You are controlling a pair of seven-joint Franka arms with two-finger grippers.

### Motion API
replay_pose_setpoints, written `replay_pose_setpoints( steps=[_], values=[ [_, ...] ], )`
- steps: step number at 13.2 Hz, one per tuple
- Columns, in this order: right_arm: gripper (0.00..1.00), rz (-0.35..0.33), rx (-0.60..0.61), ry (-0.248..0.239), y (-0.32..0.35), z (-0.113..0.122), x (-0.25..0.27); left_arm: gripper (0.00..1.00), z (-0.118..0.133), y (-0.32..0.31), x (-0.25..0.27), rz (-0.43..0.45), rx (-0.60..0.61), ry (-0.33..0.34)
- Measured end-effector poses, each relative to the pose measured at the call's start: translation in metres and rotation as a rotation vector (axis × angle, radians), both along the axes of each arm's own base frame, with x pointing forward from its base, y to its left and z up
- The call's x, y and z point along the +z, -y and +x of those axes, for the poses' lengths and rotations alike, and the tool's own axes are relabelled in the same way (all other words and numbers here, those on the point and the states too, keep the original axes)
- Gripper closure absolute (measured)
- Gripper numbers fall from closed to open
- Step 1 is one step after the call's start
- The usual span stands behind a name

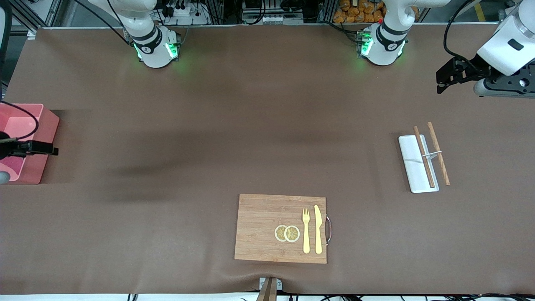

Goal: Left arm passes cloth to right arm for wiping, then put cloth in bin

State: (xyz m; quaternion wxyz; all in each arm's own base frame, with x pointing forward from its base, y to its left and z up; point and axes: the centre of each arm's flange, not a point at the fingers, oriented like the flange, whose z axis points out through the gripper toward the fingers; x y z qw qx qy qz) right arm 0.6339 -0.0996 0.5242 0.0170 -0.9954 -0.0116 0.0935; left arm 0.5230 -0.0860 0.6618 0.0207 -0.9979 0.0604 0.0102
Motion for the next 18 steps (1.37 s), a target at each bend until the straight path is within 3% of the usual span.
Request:
replay_pose_setpoints(
  steps=[3, 7, 9, 18],
  values=[
    [0.0, -0.011, -0.03, 0.044, -0.016, -0.029, 0.044, 0.0, 0.0, -0.002, 0.001, -0.001, 0.003, 0.004],
    [0.0, -0.021, -0.046, 0.175, -0.014, -0.079, 0.106, 0.0, 0.001, -0.007, 0.002, -0.001, 0.013, 0.006],
    [0.0, -0.022, -0.044, 0.213, -0.018, -0.098, 0.114, 0.0, 0.001, -0.007, 0.002, -0.001, 0.013, 0.006],
    [0.0, -0.03, -0.024, 0.245, -0.041, -0.094, 0.108, 0.0, 0.001, -0.007, 0.002, -0.001, 0.014, 0.006]
  ],
)
